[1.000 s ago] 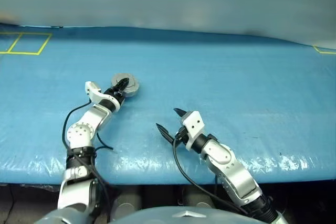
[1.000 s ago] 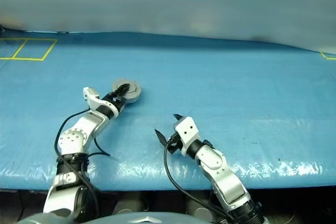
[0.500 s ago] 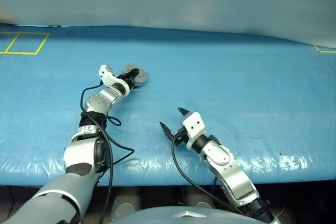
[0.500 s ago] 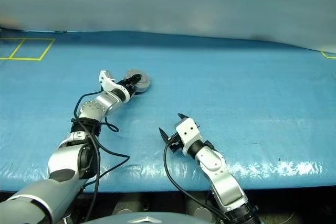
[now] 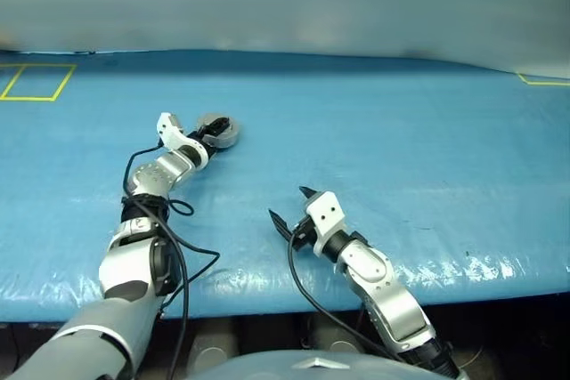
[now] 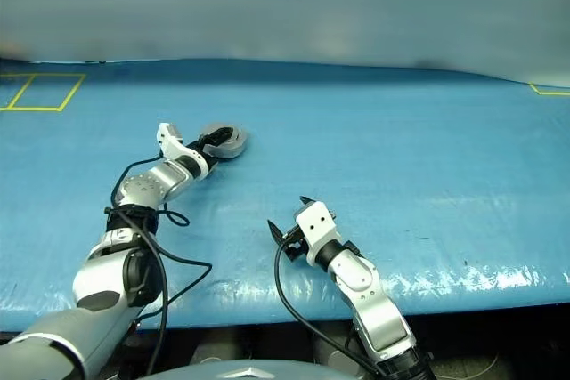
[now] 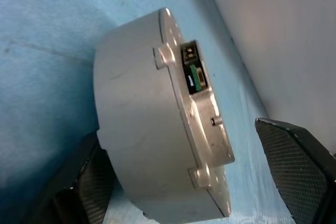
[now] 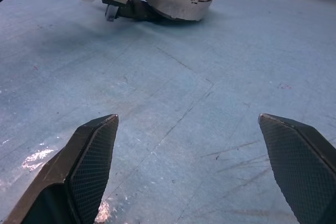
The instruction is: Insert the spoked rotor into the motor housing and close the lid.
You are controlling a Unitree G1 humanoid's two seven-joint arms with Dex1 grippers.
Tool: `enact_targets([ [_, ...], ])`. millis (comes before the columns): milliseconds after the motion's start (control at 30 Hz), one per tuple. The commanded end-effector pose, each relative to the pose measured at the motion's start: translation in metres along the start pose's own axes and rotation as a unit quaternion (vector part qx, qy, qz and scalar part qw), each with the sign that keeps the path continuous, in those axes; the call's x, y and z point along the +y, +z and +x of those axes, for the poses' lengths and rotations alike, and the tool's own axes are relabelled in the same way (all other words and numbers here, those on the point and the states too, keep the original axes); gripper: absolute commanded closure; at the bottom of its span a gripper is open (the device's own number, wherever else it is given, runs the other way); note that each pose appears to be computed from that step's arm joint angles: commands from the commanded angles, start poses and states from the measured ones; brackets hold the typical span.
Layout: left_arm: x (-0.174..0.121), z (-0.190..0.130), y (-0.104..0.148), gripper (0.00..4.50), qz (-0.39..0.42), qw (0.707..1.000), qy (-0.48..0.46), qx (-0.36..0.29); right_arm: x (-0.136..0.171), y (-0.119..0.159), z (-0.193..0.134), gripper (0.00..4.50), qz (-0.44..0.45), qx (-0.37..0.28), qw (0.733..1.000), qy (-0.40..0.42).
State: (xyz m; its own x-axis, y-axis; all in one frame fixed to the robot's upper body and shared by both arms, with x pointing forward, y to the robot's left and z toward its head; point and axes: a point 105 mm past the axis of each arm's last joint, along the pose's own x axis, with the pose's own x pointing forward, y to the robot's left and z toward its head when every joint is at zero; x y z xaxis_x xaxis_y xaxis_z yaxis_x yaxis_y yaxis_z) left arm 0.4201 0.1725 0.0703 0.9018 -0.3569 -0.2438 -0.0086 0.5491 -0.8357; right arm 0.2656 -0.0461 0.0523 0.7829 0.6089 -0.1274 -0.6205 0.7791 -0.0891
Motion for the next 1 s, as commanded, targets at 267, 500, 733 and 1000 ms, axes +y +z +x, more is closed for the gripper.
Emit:
enact_targets([
  [267, 0.056, -0.075, -0.045, 0.04, 0.068, 0.99, 0.064, 0.105, 0.008, 0.01, 0.002, 0.0, 0.029, -0.009, 0.999, 0.032],
  [500, 0.042, -0.118, -0.049, 0.04, 0.328, 0.943, 0.032, 0.055, 0.002, 0.015, 0.0, 0.0, 0.05, -0.016, 0.998, 0.017],
  [733, 0.012, -0.143, -0.053, 0.04, 0.535, 0.844, -0.005, -0.038, -0.015, 0.014, -0.002, 0.0, 0.043, -0.026, 0.998, -0.034],
  [1000, 0.003, -0.151, -0.067, 0.04, 0.579, 0.807, -0.012, -0.114, -0.018, 0.013, -0.008, 0.0, 0.021, -0.04, 0.998, -0.041],
])
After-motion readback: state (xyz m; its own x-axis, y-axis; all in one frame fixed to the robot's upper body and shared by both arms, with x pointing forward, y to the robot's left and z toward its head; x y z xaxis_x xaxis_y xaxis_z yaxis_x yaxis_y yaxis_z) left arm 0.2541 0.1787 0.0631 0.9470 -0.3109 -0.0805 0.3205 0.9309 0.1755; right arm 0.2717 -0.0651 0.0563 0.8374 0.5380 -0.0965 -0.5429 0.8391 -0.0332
